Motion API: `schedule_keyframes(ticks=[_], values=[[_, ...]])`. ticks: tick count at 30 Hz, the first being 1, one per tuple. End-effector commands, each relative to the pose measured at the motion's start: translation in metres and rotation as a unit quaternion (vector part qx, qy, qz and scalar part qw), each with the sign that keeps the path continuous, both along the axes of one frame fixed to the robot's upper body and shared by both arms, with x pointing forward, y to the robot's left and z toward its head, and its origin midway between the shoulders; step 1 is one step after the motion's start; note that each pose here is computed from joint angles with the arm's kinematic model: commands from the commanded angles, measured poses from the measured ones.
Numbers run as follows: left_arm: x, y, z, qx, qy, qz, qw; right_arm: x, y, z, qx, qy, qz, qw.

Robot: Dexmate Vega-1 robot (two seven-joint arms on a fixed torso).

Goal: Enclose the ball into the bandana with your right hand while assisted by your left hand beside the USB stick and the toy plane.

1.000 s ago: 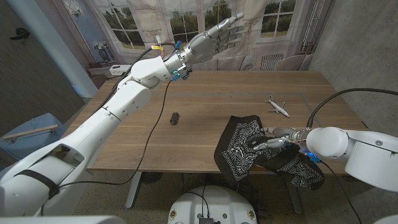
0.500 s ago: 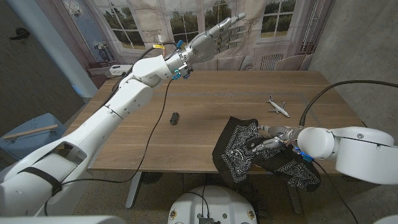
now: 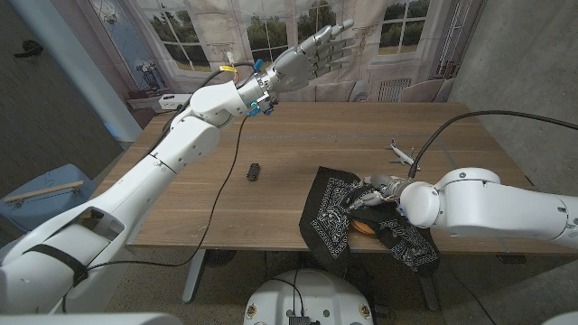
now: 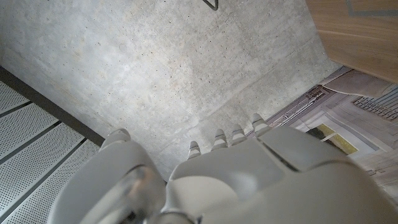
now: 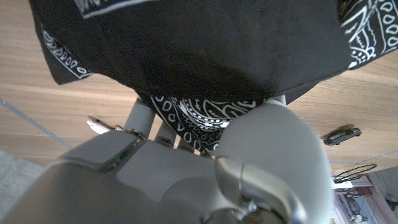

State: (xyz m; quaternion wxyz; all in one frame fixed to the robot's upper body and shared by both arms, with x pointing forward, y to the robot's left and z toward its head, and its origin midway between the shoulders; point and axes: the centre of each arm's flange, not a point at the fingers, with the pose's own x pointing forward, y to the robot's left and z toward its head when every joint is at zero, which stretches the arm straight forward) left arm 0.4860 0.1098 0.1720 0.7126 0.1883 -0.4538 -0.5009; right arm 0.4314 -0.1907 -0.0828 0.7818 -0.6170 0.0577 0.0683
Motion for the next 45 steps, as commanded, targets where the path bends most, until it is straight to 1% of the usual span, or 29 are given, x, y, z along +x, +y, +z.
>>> schedule_keyframes(ticks=[1,4,6,8,10,12,15,18,20,27,28,29,30,32,35,37,40,42,45], values=[[0.002,0.008,-0.001,-0.003,0.001,0.001,1.0,-0.015,-0.009,-0.015,-0.107,-0.117,0.012,0.9873],[0.004,0.009,-0.001,-0.004,0.002,0.001,1.0,-0.02,-0.01,-0.012,-0.094,-0.178,0.027,0.9792],[0.005,0.01,-0.002,-0.006,0.002,0.0,1.0,-0.022,-0.011,-0.01,-0.084,-0.213,0.035,0.9728],[0.006,0.012,-0.002,-0.006,0.003,0.0,1.0,-0.023,-0.014,-0.007,-0.065,-0.238,0.05,0.9677],[0.007,0.013,-0.002,-0.007,0.003,0.0,1.0,-0.023,-0.017,-0.007,-0.051,-0.272,0.059,0.959],[0.007,0.014,-0.003,-0.009,0.003,0.002,1.0,-0.022,-0.02,-0.006,-0.026,-0.293,0.073,0.9529],[0.008,0.016,-0.004,-0.012,0.004,0.002,1.0,-0.021,-0.023,-0.006,-0.001,-0.336,0.083,0.9381],[0.009,0.018,-0.005,-0.015,0.006,0.002,1.0,-0.02,-0.026,-0.007,0.025,-0.384,0.089,0.9187],[0.01,0.019,-0.006,-0.017,0.007,0.001,1.0,-0.019,-0.026,-0.007,0.034,-0.41,0.091,0.9072],[0.009,0.021,-0.006,-0.021,0.004,0.004,1.0,-0.016,-0.023,-0.006,0.042,-0.472,0.107,0.8742],[0.008,0.021,-0.006,-0.021,0.004,0.004,1.0,-0.015,-0.023,-0.005,0.046,-0.469,0.111,0.8751],[0.008,0.021,-0.006,-0.021,0.004,0.004,1.0,-0.013,-0.023,-0.004,0.043,-0.461,0.117,0.8785],[0.008,0.022,-0.006,-0.021,0.004,0.003,1.0,-0.013,-0.023,-0.004,0.037,-0.459,0.118,0.88],[0.006,0.023,-0.006,-0.022,0.001,0.006,1.0,-0.012,-0.023,-0.003,0.031,-0.444,0.122,0.8869],[0.004,0.025,-0.005,-0.026,-0.004,0.007,1.0,-0.011,-0.023,-0.003,0.018,-0.433,0.11,0.8947],[0.003,0.025,-0.005,-0.027,-0.006,0.008,1.0,-0.009,-0.021,-0.002,0.016,-0.417,0.114,0.9014],[0.005,0.025,-0.006,-0.027,-0.003,0.006,1.0,-0.006,-0.018,0.0,0.011,-0.399,0.124,0.9086],[0.005,0.025,-0.007,-0.027,-0.002,0.006,1.0,-0.004,-0.015,0.002,0.015,-0.39,0.133,0.9113],[0.006,0.025,-0.007,-0.029,-0.002,0.006,1.0,0.0,-0.011,0.004,0.019,-0.387,0.148,0.91]])
